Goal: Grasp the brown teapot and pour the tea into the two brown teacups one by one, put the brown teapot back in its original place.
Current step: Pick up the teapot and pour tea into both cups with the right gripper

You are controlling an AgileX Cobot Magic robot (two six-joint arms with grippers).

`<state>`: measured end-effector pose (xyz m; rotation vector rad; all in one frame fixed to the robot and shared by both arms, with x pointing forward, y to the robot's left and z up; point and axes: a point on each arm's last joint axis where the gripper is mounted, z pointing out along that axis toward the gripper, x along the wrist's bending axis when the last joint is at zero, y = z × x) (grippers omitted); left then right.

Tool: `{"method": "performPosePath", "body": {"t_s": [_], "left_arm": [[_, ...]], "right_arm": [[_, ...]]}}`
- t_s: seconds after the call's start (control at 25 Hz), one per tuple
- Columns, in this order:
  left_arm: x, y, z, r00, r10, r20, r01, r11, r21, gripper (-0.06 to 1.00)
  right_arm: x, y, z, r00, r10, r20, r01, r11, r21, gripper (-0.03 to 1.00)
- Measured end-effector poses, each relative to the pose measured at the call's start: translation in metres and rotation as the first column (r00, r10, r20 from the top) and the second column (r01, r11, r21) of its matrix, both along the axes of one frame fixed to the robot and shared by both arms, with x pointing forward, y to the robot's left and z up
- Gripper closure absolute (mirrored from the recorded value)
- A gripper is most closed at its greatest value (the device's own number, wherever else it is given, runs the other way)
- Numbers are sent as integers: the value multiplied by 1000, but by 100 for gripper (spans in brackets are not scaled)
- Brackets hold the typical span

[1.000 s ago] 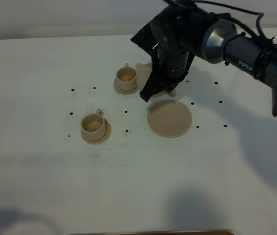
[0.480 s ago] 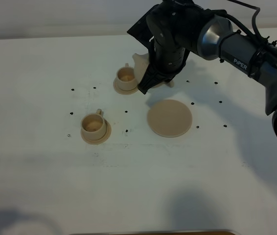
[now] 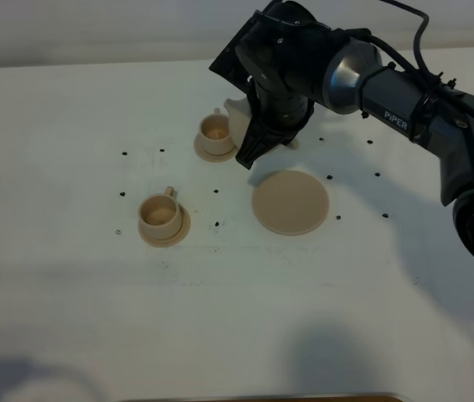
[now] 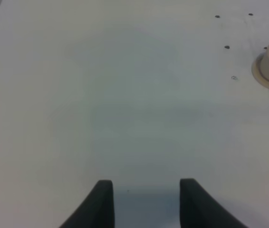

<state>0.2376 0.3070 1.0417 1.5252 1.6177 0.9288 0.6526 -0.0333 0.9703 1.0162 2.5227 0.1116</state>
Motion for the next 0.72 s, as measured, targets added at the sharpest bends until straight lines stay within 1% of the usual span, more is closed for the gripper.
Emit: {"method": "performPosePath", "body": {"t_s": [0.28,0.6,0.72], "left_arm": [[0,0,0,1000,0,0,0,1000,0,63],[0,0,0,1000,0,0,0,1000,0,63],[0,0,0,1000,0,0,0,1000,0,63]], "right_arm": [[0,5,-11,999,36,20,-35,997,-74,85],[-1,8,-10,996,74,57,-66,989,-134,85],[-2,9,-9,994,91,67,-79,982,-170,85]]}}
